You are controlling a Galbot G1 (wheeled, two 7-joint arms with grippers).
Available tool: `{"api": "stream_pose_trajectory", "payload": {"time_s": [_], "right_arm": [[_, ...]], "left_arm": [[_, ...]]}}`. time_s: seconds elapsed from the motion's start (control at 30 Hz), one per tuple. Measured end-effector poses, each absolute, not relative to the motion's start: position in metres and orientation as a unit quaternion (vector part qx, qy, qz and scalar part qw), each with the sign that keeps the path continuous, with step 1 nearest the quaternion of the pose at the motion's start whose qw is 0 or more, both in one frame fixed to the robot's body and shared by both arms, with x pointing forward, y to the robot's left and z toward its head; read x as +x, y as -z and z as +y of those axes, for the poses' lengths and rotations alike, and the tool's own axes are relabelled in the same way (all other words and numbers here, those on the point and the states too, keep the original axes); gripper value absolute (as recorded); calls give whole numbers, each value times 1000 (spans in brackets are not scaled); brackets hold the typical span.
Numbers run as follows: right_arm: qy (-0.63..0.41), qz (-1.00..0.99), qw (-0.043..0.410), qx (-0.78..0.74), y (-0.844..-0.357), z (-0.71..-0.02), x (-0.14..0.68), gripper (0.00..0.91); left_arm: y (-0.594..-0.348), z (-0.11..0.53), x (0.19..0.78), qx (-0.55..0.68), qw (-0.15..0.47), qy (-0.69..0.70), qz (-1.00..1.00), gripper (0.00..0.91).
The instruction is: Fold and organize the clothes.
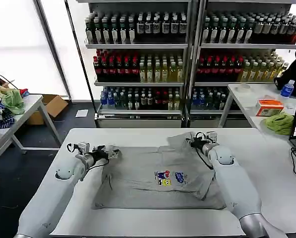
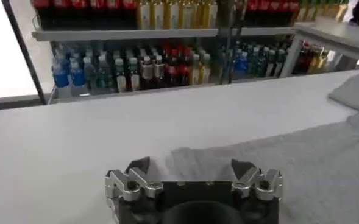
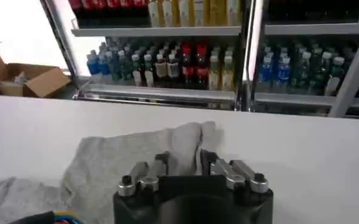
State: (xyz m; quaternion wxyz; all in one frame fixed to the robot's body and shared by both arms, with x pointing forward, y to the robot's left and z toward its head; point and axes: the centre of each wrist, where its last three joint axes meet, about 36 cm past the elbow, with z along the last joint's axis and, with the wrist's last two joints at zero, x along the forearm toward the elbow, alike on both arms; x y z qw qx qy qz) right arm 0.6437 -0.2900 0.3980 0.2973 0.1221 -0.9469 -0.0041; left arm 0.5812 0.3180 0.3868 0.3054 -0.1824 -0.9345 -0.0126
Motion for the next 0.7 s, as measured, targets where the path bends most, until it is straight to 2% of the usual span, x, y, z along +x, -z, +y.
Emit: {"api": "stream_pose_trajectory", "payload": {"time_s": [0.03, 0.07, 0.23, 0.7], "right_arm": [[4, -947, 298, 123, -398, -290, 644, 0], [3, -947, 298, 124, -398, -289, 644, 0], [1, -946, 299, 123, -398, -291, 644, 0], [1, -948, 294, 126, -398, -291, 644, 0]], "left_arm": [[-386, 317, 581, -184, 306, 12, -934, 333], [-386, 315, 581, -185, 306, 11, -934, 181], [-384, 310, 581, -190, 307, 7, -933, 40], [-381, 302, 586, -185, 310, -15, -932, 20]]}}
